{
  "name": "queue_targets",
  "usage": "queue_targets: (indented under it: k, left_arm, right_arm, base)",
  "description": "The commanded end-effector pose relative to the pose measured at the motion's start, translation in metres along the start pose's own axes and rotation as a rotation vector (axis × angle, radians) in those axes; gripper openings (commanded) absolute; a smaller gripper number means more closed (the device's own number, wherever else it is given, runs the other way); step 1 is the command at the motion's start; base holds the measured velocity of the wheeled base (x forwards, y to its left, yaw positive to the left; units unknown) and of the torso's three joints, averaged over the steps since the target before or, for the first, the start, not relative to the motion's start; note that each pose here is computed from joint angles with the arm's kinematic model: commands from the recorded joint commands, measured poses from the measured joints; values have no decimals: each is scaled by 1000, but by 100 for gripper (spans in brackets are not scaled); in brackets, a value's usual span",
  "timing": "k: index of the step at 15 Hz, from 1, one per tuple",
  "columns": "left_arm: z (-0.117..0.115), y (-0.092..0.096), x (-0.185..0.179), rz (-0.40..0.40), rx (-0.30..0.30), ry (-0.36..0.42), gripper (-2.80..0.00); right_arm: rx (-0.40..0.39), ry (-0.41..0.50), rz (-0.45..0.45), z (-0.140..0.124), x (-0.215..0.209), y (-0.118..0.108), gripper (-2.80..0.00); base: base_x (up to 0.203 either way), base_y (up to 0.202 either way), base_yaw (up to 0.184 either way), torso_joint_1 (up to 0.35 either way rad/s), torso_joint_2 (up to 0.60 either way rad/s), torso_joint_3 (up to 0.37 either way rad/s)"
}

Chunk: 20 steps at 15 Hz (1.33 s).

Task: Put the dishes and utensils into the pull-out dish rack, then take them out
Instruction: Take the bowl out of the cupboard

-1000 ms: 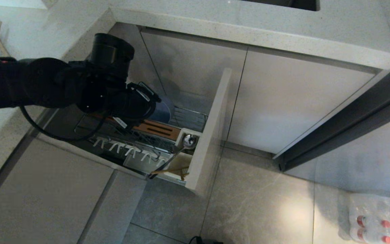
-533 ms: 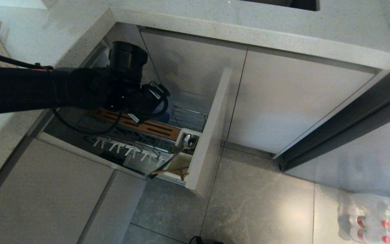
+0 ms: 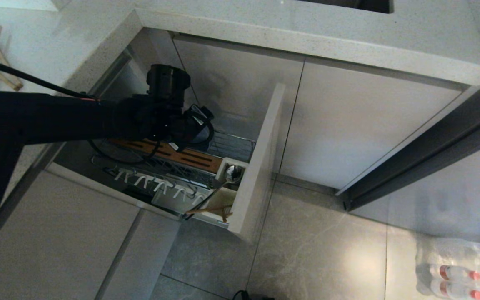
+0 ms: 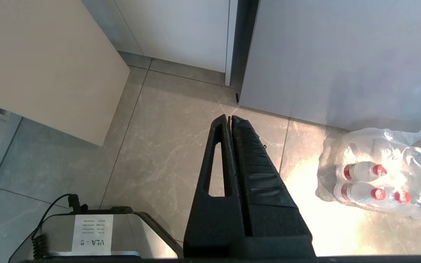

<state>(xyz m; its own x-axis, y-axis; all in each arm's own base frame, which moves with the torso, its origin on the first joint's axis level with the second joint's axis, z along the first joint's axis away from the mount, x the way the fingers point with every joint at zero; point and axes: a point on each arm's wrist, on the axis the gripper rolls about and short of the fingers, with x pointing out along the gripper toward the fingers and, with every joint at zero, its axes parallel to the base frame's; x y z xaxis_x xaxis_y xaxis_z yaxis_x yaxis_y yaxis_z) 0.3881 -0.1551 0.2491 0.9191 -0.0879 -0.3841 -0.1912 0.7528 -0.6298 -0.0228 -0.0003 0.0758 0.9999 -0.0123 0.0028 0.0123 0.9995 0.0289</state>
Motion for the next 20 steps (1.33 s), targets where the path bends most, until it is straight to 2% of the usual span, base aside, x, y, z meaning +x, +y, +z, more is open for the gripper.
queue_targets:
  k: [1, 17, 18, 19, 20]
  left_arm:
    - [-2, 2, 6, 8, 2, 0, 0]
    - [7, 3, 15, -5, 29, -25, 0]
    - [7, 3, 15, -5, 29, -25, -39]
    - [7, 3, 14, -6, 29, -26, -280]
    - [7, 3, 14, -5, 31, -25, -280]
  right_arm:
    - [0, 1, 0, 0, 0, 0, -280]
    - [0, 1, 0, 0, 0, 0, -280]
    - [0, 1, 0, 0, 0, 0, -280]
    - [0, 1, 0, 0, 0, 0, -280]
    - [0, 1, 0, 0, 0, 0, -280]
  base:
    - [0, 0, 0, 0, 0, 0]
    - [0, 0, 0, 0, 0, 0]
    - [0, 0, 0, 0, 0, 0]
    - [0, 0, 0, 0, 0, 0]
    - [0, 0, 0, 0, 0, 0]
